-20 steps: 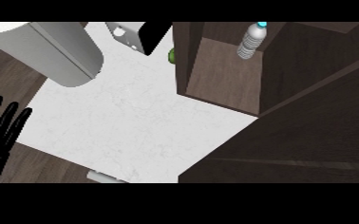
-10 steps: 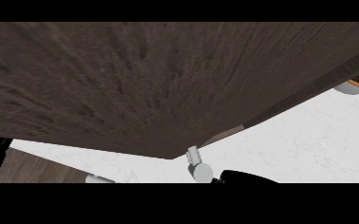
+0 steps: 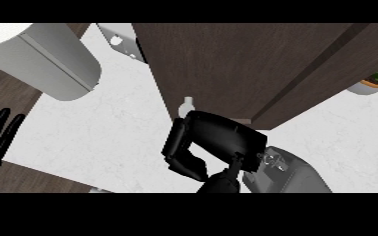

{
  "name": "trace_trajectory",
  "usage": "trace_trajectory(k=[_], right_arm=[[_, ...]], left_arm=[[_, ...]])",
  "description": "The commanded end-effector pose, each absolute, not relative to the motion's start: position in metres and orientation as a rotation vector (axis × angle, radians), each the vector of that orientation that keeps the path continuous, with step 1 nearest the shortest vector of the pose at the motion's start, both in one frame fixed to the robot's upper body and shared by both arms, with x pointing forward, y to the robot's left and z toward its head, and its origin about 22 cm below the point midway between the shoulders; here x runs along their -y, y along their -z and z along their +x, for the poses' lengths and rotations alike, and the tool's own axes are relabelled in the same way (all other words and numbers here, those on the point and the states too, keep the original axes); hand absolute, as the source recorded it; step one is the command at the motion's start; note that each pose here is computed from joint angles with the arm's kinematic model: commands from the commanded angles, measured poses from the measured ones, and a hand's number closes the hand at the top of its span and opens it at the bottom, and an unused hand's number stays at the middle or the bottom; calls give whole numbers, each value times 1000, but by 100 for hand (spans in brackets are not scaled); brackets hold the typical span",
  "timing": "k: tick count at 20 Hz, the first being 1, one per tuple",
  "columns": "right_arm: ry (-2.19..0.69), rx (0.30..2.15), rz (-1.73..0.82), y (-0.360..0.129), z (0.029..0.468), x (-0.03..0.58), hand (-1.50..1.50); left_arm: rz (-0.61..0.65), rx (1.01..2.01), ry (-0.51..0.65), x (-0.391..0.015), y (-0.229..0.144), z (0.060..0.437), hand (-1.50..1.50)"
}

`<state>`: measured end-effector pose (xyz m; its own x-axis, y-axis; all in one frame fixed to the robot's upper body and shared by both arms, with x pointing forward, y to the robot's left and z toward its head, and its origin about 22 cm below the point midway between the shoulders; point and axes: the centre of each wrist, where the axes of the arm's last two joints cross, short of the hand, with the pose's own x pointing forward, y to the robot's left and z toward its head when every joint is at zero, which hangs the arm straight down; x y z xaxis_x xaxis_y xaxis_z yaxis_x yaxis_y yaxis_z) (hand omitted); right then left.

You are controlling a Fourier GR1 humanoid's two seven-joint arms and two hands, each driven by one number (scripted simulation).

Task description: Pick up the bottled water, place it into the cabinet and close the cabinet

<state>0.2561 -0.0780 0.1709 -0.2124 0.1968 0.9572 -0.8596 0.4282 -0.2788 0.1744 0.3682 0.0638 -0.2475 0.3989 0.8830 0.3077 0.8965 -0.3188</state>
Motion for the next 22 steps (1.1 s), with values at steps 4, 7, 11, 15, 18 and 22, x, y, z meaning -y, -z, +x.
trace_trajectory(k=[4,7,11,15,18,22], right_arm=[[-999,1404,521,-199,315,30,150],[-948,1428,495,-213,337,17,150],[-808,1539,372,-222,362,12,150],[-650,1569,297,-216,381,12,150],[-619,1575,290,-217,382,4,150],[-499,1581,272,-204,387,10,150]], left_arm=[[-532,1848,-107,-374,-62,170,-150],[-524,1860,-136,-377,-59,168,-150],[-491,1857,-143,-384,-52,164,-150],[-479,1870,-164,-392,-52,161,-150],[-495,1880,-156,-391,-56,166,-150],[-511,1863,-155,-390,-53,153,-150]])
